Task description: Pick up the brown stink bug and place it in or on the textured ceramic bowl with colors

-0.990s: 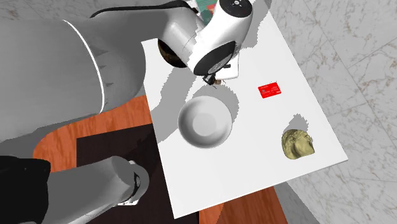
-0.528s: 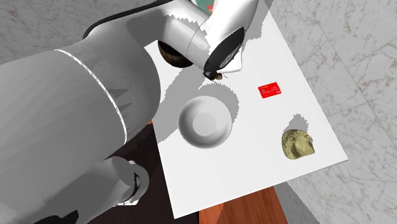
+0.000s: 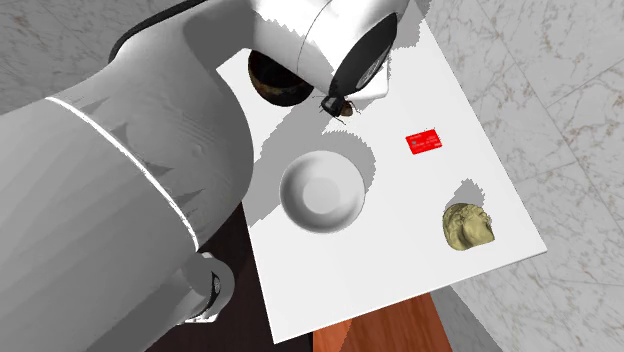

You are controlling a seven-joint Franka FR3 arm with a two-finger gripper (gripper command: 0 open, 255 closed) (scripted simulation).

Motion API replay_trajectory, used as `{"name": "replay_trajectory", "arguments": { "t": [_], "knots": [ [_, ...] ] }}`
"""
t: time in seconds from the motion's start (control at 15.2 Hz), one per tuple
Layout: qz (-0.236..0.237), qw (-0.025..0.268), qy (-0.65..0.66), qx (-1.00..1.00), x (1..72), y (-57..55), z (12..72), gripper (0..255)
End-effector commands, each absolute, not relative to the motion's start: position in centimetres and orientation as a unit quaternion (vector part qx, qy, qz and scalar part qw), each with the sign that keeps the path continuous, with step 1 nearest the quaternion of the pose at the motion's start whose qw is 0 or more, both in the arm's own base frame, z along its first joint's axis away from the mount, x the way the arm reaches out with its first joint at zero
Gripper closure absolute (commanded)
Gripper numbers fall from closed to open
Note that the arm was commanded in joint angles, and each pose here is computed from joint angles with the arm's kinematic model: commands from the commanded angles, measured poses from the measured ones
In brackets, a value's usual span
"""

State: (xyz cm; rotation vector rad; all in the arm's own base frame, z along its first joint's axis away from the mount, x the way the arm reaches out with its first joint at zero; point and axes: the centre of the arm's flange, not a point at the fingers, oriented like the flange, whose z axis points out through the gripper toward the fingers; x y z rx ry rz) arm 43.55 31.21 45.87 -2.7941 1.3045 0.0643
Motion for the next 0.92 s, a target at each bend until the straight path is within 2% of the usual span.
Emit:
{"name": "replay_trajectory", "arguments": {
  "t": [0.0,0.86],
  "knots": [
    [0.021,0.029,0.423,-0.905,43.5,31.2,47.0,255],
    [0.021,0.029,0.423,-0.905,43.4,31.2,53.6,255]
  ]
}}
